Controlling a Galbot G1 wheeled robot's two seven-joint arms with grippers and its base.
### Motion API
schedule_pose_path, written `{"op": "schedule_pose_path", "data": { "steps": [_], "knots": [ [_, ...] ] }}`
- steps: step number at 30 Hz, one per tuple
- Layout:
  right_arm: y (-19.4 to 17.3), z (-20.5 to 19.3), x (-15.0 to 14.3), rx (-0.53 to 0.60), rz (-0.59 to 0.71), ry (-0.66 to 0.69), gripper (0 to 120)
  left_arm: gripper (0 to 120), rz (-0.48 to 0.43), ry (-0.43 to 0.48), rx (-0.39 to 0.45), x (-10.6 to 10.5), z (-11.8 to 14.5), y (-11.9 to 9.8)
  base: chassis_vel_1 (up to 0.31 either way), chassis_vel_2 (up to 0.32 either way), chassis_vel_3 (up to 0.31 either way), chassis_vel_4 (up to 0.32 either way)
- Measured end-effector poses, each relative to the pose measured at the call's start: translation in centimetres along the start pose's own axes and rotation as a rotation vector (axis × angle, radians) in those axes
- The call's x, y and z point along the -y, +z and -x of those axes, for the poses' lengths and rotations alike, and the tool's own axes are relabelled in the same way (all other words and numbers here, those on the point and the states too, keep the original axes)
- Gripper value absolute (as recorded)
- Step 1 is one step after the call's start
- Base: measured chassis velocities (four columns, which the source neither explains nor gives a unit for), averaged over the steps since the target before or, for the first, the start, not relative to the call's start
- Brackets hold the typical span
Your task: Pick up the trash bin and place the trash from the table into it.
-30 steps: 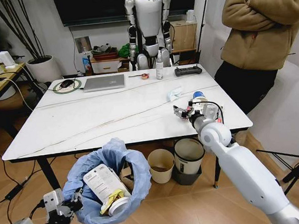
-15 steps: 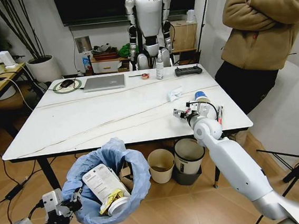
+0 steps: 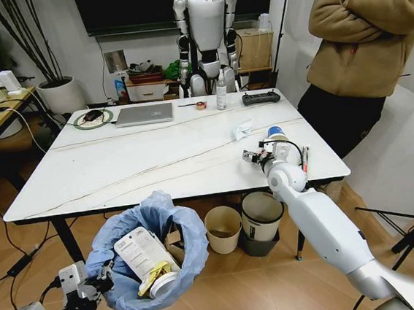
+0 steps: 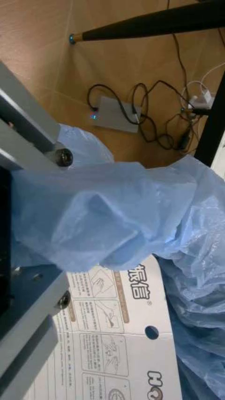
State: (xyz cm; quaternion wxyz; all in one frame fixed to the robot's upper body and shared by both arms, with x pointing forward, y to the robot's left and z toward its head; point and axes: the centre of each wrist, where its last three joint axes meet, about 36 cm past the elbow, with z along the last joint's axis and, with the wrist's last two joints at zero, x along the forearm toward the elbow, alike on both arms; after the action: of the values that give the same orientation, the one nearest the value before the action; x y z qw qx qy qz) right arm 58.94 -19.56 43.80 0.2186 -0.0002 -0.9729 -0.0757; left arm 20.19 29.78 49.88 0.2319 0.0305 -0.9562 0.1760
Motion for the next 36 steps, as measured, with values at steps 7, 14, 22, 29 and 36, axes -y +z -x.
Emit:
{"op": "schedule_pose_path", "data": {
  "steps": [7, 14, 22, 29, 36],
  "knots": [
    [0.6, 0.0, 0.8, 0.006, -0.031, 0.012, 100, 0, -0.001, 0.0, 0.001, 0.0, 0.0, 0.0, 0.0, 0.0, 0.0, 0.0],
    [1.6, -0.4, 1.5, 0.0, -0.046, 0.015, 100, 0, -0.001, 0.002, 0.003, 0.0, 0.0, -0.1, 0.0, 0.0, 0.0, 0.0],
    [1.8, -0.5, 1.7, 0.006, -0.043, -0.005, 92, 0, -0.004, 0.003, 0.003, 0.0, 0.1, -0.1, 0.0, 0.0, 0.0, 0.0],
    [2.1, -0.6, 1.8, 0.004, -0.041, -0.011, 68, 0, -0.004, 0.003, 0.004, 0.0, 0.1, -0.1, 0.0, 0.0, 0.0, 0.0],
    [2.3, -0.6, 1.9, 0.006, -0.041, -0.009, 42, 0, -0.003, 0.004, 0.004, 0.0, 0.1, -0.2, 0.0, 0.0, 0.0, 0.0]
  ]
}}
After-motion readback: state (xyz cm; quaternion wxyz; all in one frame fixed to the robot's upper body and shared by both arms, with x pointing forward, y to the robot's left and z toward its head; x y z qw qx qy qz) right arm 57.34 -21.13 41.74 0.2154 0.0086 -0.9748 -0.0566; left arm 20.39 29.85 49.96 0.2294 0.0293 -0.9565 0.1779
